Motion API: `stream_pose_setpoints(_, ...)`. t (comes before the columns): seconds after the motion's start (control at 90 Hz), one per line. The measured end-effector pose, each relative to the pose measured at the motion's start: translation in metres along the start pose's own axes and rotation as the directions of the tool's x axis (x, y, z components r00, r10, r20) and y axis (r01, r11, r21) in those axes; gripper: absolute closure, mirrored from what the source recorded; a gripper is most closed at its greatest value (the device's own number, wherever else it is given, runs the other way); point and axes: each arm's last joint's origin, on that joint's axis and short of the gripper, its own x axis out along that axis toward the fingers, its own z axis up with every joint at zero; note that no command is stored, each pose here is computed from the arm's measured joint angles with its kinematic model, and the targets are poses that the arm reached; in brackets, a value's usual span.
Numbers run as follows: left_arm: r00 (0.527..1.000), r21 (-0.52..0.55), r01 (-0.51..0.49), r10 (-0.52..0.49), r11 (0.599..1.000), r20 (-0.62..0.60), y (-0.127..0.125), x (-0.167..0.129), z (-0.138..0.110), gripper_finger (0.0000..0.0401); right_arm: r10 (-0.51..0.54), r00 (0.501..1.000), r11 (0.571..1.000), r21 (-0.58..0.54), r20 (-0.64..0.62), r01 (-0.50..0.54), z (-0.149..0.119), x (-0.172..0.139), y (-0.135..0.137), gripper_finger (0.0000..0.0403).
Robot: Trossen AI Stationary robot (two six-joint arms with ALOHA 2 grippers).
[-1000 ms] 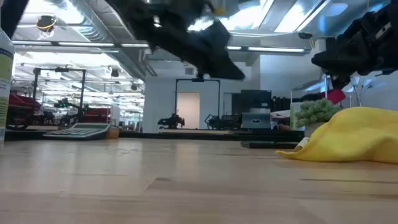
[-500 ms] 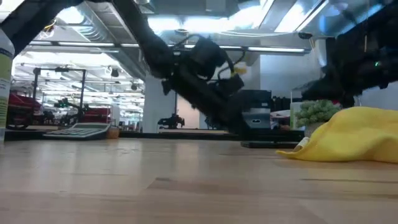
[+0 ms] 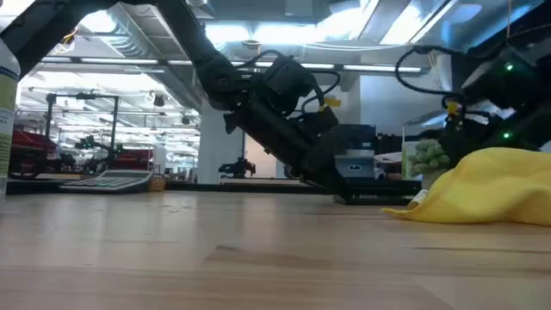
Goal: Apply microfiber cloth
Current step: Spray the black cellphone screen using the white spray bottle
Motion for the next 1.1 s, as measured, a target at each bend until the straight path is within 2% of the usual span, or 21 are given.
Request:
stream_pose_setpoints(0.411,1.0,0.011,-0.016,0.016,1.0,-0.017,0.005,-0.001,-0.002,0.04,0.201,0.976,0.979,0.042,-0.086,-0.198,0.003,0.007,0.016,0.037)
stream_pose_setpoints(0.544,0.997,0.016,-0.08,0.08,0.997,-0.003,0.012,-0.002,0.0,0.04,0.357,0.917,0.934,0.068,-0.18,-0.35,0.008,0.004,0.028,0.037)
stream_pose_setpoints(0.622,0.993,0.009,-0.122,0.122,0.993,0.001,0.017,-0.002,0.0,0.04,0.434,0.882,0.901,0.078,-0.187,-0.427,0.015,0.002,0.036,0.037)
stream_pose_setpoints(0.733,0.991,-0.002,-0.135,0.135,0.991,0.0,0.021,-0.003,0.002,0.04,0.467,0.861,0.882,0.038,-0.201,-0.469,0.02,0.001,0.041,0.037)
stream_pose_setpoints(0.844,0.99,0.009,-0.137,0.137,0.991,-0.032,0.02,-0.017,0.01,0.04,0.487,0.855,0.867,-0.015,-0.18,-0.498,0.033,-0.001,0.051,0.037)
stream_pose_setpoints(0.911,0.991,0.021,-0.132,0.133,0.991,-0.023,0.016,-0.032,0.023,0.04,0.469,0.864,0.87,-0.075,-0.183,-0.488,0.041,-0.003,0.056,0.037)
stream_pose_setpoints(0.967,0.992,0.018,-0.125,0.125,0.992,-0.022,0.011,-0.049,0.036,0.04,0.412,0.894,0.89,-0.132,-0.177,-0.436,0.048,-0.004,0.059,0.037)
stream_pose_setpoints(1.022,0.993,0.011,-0.11,0.11,0.994,-0.03,0.005,-0.064,0.046,0.04,0.324,0.934,0.918,-0.189,-0.149,-0.349,0.055,-0.005,0.061,0.037)
stream_pose_setpoints(1.1,0.99,0.006,-0.077,0.078,0.997,-0.115,-0.003,-0.072,0.042,0.04,0.173,0.981,0.948,-0.256,-0.086,-0.189,0.062,-0.005,0.059,0.037)
